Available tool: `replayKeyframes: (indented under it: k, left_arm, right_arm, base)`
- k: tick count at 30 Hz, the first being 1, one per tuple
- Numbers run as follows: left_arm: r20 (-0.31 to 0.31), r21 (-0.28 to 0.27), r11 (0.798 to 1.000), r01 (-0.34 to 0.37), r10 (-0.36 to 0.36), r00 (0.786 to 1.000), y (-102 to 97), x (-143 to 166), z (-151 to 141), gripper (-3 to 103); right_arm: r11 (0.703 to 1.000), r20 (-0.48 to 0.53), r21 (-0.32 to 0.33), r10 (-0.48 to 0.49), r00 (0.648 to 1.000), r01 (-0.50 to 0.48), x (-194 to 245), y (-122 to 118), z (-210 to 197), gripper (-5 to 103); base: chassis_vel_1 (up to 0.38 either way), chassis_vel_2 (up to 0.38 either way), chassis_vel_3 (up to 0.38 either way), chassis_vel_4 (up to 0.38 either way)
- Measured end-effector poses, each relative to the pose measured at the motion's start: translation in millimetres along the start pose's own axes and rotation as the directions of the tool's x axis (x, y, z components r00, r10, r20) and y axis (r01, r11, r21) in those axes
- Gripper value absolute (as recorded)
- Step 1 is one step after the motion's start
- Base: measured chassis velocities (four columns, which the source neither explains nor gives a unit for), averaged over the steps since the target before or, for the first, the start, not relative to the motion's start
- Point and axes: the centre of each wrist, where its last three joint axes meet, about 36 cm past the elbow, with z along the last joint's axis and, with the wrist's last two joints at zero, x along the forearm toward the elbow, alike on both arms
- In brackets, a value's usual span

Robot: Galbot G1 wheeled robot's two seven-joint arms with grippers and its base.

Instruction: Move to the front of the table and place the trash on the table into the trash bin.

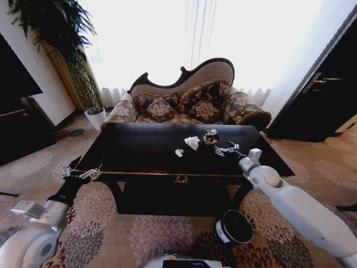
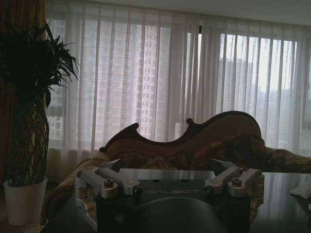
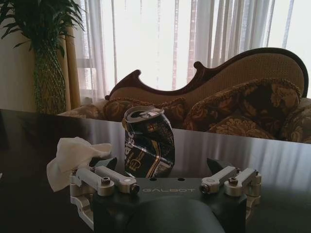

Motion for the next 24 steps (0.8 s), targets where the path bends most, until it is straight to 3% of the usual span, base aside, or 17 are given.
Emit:
replayKeyframes:
  k: [24]
  left_arm:
    - [0.0, 0.0, 1.0, 0.0, 0.0, 1.0, 0.0, 0, 0, 100]
  right_arm:
    - [1.0, -0.011, -0.002, -0.028, 1.0, 0.028, -60, 19, 1, 100]
  base:
    - [0.0, 0.0, 0.0, 0.0]
